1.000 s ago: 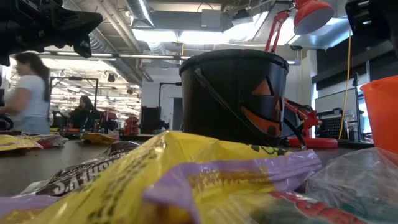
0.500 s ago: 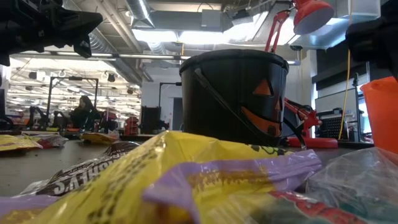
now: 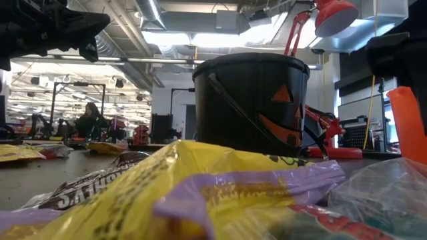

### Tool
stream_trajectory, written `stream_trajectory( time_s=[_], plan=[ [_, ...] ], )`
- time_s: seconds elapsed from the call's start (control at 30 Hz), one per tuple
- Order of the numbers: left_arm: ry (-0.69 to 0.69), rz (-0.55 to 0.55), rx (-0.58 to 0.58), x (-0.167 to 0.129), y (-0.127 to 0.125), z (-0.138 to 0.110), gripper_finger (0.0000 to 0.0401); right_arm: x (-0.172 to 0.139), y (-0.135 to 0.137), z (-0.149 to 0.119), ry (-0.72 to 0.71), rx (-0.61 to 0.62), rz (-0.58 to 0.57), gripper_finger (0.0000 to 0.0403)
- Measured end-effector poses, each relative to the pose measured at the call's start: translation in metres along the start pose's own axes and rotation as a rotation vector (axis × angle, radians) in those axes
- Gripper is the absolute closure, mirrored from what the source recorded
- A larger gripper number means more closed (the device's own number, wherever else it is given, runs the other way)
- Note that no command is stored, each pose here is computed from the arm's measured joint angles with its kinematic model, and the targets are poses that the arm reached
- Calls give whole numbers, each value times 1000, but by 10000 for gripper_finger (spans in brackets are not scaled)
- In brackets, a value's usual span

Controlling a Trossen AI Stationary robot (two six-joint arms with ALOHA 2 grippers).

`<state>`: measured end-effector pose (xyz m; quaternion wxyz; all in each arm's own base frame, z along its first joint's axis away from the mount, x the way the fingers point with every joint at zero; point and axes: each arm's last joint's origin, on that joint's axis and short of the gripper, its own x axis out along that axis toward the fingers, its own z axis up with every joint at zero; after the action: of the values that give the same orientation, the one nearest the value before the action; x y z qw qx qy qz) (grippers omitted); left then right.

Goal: Sort candy
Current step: Put the yellow candy into the purple bucket

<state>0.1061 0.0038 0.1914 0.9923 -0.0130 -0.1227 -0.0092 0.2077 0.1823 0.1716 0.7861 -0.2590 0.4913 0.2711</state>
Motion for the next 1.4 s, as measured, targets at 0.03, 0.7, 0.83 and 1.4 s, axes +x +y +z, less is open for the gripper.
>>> stream_trajectory(
  time_s=[0.03, 0.7, 0.83, 1.4],
  plan=[
    [0, 0, 0, 0, 0, 0, 401, 2, 0, 0, 2, -2, 0, 105],
    [0, 0, 0, 0, 0, 0, 401, 23, 2, -2, 68, -18, -18, 105],
    [1, 0, 0, 0, 0, 0, 401, 23, 2, -2, 68, -27, -22, 105],
    [0, 0, 0, 0, 0, 0, 401, 26, -26, -6, 72, 17, 28, 224]
  ],
)
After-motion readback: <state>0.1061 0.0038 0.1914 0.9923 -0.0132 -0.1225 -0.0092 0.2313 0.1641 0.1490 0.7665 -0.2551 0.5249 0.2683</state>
